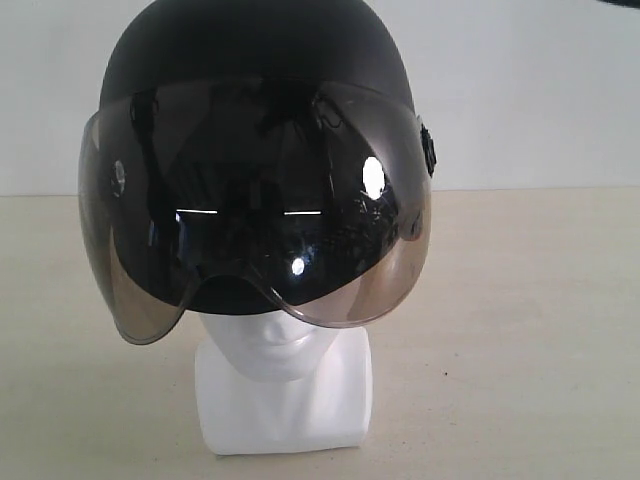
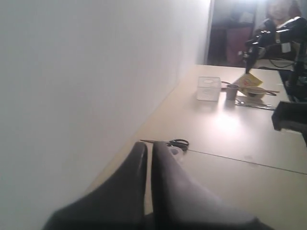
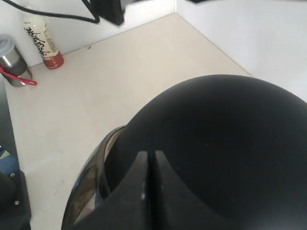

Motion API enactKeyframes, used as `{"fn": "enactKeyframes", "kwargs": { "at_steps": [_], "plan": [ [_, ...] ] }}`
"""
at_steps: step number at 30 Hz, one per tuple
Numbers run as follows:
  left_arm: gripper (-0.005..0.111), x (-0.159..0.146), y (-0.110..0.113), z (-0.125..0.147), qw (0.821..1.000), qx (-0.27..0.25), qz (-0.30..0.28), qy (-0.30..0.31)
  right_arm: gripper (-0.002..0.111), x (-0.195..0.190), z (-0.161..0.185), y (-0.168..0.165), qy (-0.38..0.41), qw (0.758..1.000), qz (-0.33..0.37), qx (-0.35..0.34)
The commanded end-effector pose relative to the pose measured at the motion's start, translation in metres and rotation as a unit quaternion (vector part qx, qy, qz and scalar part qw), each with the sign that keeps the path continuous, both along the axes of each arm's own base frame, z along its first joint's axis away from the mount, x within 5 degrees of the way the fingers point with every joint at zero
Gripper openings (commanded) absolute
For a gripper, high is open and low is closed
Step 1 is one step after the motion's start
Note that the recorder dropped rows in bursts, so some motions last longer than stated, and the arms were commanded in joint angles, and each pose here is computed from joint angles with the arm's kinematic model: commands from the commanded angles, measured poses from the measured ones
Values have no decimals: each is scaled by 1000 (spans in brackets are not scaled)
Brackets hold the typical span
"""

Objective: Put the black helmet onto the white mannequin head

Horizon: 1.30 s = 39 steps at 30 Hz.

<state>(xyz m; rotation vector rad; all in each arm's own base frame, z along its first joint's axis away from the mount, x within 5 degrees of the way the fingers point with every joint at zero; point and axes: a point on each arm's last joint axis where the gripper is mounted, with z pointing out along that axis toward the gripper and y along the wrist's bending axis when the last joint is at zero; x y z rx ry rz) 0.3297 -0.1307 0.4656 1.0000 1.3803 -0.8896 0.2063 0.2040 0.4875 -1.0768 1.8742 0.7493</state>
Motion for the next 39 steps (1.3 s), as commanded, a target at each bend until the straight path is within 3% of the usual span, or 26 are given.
{"fn": "enactKeyframes", "kwargs": {
  "at_steps": [1,10,20,29,39],
  "plan": [
    [4,15,-5,-19,998,11,-42,35,0,3,3,6,11,1000,1,-13],
    [4,27,-12,-40,995,20,-70,62,0,10,-4,13,36,999,6,-20],
    [4,18,-19,-34,992,8,-77,96,0,12,-6,15,43,999,7,-24],
    [4,9,-36,-34,990,10,-101,96,0,7,-7,16,65,997,23,-22],
    [4,12,-36,-62,991,38,-111,61,0,5,-8,16,72,997,29,-26]
  ]
}}
